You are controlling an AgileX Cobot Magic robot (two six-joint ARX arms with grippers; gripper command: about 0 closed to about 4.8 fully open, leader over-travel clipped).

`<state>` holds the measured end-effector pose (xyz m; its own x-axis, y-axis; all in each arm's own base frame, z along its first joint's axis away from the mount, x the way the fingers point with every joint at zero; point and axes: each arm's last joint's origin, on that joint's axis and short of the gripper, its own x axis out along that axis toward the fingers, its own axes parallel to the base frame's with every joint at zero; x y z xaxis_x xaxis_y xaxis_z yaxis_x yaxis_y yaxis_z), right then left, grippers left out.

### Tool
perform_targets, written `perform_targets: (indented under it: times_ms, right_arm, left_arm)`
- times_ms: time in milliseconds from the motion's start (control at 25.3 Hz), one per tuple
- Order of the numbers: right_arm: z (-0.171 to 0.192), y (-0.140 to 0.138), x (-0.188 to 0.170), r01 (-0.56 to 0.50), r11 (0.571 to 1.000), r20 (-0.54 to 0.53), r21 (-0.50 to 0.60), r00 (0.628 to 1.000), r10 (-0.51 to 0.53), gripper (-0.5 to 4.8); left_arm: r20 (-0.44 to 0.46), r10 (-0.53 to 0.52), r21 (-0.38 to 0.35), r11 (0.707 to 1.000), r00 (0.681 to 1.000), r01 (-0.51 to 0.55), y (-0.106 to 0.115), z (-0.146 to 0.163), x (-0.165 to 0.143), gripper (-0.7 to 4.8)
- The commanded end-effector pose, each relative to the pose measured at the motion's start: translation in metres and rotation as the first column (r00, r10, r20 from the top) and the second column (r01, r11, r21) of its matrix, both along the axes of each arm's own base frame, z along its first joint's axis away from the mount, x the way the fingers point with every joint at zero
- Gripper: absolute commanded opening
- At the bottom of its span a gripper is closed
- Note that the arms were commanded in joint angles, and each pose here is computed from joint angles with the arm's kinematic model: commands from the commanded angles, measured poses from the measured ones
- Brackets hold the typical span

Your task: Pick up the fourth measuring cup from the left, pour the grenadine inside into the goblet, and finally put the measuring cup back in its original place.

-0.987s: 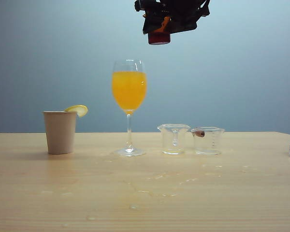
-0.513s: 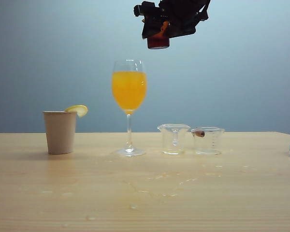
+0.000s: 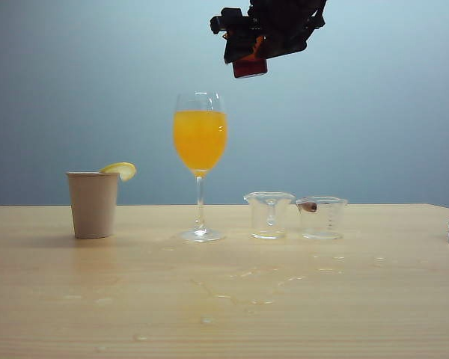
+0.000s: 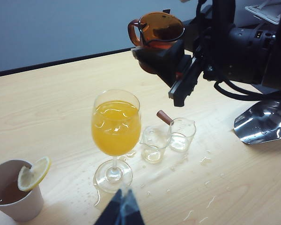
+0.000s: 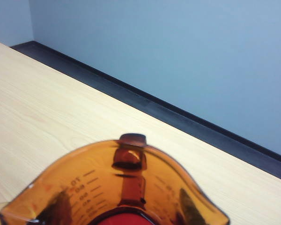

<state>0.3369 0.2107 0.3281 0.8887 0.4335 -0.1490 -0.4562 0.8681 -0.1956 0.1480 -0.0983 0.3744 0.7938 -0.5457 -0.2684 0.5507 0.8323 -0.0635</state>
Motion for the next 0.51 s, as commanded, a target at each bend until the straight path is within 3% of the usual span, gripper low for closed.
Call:
perform_targets:
  times_ms: [39,513]
  right_arm:
    - [0.0072,0.0027,-0.0021,-0.004,1.0,0.036,0.011,0.999,0.004,1.65]
    - [0.0073,0.0119,-0.0083,-0.017,0.999,0.058,-0.034,0.998,0.019,1.66]
  left_arm:
    - [0.016,-0.004,-0.011,1.0,1.0,0.004,0.0003,0.0029,-0.0005,-0.06]
    - [0.016,-0.004,-0.012,1.0,1.0,0.004,0.0003,0.0029,-0.0005,-0.06]
